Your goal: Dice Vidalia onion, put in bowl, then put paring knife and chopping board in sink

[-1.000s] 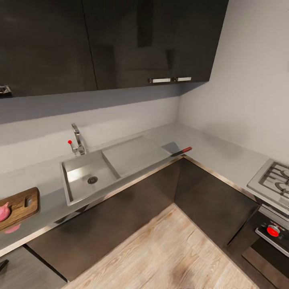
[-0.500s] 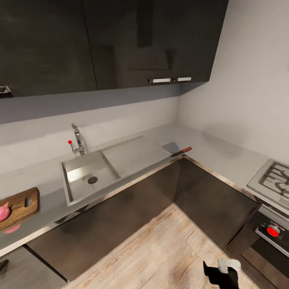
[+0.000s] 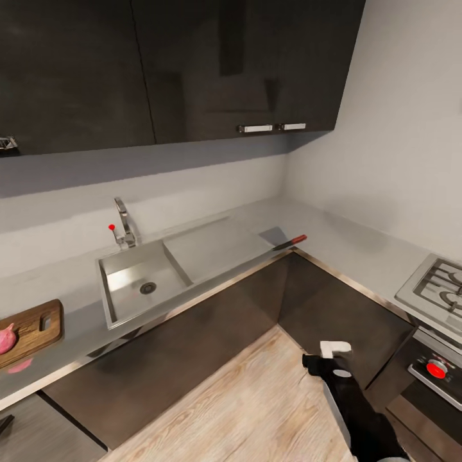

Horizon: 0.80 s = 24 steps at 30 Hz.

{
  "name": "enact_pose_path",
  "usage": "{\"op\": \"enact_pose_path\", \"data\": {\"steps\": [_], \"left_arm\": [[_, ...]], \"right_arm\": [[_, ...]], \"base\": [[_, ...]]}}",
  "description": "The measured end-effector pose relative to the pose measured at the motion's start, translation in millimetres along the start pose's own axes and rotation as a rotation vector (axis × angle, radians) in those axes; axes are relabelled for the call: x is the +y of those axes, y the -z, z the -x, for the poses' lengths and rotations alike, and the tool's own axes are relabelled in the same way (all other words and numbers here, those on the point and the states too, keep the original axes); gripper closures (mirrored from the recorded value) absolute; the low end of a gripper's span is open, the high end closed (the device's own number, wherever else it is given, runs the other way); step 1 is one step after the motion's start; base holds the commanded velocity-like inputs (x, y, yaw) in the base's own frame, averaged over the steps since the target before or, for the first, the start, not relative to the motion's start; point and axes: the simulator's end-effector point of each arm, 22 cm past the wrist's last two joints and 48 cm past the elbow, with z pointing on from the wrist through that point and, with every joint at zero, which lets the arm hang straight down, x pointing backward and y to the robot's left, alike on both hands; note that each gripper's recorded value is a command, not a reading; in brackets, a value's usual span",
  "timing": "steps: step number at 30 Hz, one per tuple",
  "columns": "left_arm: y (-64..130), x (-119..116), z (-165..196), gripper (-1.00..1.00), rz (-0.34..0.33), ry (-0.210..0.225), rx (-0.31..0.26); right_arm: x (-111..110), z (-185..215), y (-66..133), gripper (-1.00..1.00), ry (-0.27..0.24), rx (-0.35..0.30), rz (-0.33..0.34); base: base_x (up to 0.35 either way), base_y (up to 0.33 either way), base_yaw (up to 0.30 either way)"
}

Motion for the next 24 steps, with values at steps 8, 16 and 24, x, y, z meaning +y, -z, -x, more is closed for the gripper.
{"op": "enact_pose_path", "data": {"steps": [8, 16, 24], "left_arm": [[0.4, -1, -1, -1.00, 0.000, 0.001, 0.002], [0.4, -2, -1, -1.00, -0.002, 0.001, 0.003], [0.9, -6, -2, -1.00, -0.012, -0.002, 0.005]], "right_arm": [[16, 137, 2.9, -1.00, -0.015, -0.061, -0.020], [-1, 303, 40.6, -1.00, -0.042, -0.188, -0.058], [-22, 407, 82.8, -1.00, -0.062, -0.269, -0.082]], "base": [[0.000, 0.000, 0.000], [0.000, 0.000, 0.000], [0.002, -0.002, 0.000]]}}
